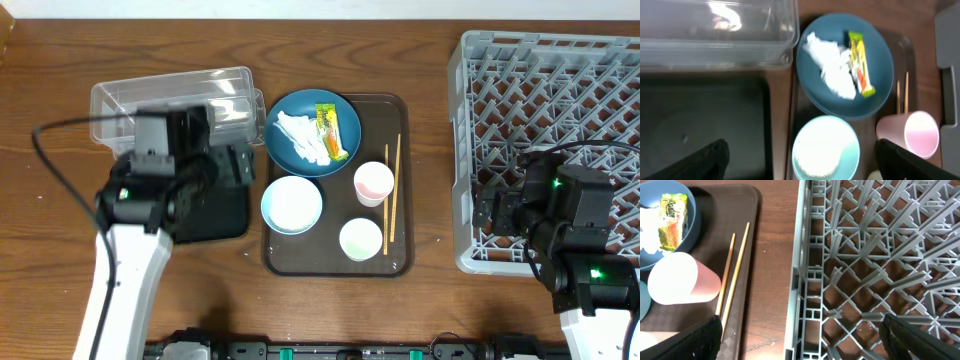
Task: Sort waste into correct bins and load items into the dishwasher rack
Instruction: 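Grasp the tissue and yellow wrapper on the blue plate with left gripper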
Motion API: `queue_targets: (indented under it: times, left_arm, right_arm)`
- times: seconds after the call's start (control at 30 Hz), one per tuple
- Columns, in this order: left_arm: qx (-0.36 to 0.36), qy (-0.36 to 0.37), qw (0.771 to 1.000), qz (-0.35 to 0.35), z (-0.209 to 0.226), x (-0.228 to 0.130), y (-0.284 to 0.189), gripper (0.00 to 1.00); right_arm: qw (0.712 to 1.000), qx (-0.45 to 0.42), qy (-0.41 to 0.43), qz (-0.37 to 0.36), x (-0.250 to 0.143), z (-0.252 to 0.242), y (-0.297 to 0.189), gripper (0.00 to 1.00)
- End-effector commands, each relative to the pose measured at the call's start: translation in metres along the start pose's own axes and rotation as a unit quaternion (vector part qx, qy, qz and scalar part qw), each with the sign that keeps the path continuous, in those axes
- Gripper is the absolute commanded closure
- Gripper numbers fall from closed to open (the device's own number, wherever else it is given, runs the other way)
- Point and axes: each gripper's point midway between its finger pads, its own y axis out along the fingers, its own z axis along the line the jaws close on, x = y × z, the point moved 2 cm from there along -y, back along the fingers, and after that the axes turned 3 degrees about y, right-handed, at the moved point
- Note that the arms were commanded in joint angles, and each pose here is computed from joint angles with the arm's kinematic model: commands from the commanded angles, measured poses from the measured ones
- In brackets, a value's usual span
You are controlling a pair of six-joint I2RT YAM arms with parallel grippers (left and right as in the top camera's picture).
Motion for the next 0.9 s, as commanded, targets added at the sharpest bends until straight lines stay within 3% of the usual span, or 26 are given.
queue_targets:
  times: [0.0, 0.23, 0.5, 0.67, 0.87]
  left_arm:
    - [-0.014, 0.003, 1.000, 0.000, -0.011, 0.023, 0.017, 0.06]
    - [-0.045, 0.049, 0.998, 0.018, -0.051, 0.037, 0.087, 0.06]
    - [-0.058, 0.083, 0.991, 0.087, -0.080, -0.004, 0.172, 0.06]
    - [-0.021, 0.097, 0.990, 0.105, -0.074, -0.023, 0.207, 0.06]
    - [-0.024, 0.108, 0.987, 0.116, -0.081, -0.036, 0.224, 0.18]
  right_arm:
    - [1.000, 0.012, -0.011, -0.009, 0.005, 0.007, -0.005, 0.01]
    - [1.000, 0.012, -0.011, -0.009, 0.005, 0.007, -0.005, 0.01]
    - [1.000, 0.014, -0.010, -0.007, 0.004, 0.008, -0.005, 0.01]
    - [1.000, 0.025, -0.011, -0.005, 0.004, 0.011, -0.005, 0.01]
    - [1.000, 0.029, -0.010, -0.005, 0.003, 0.012, -0.005, 0.01]
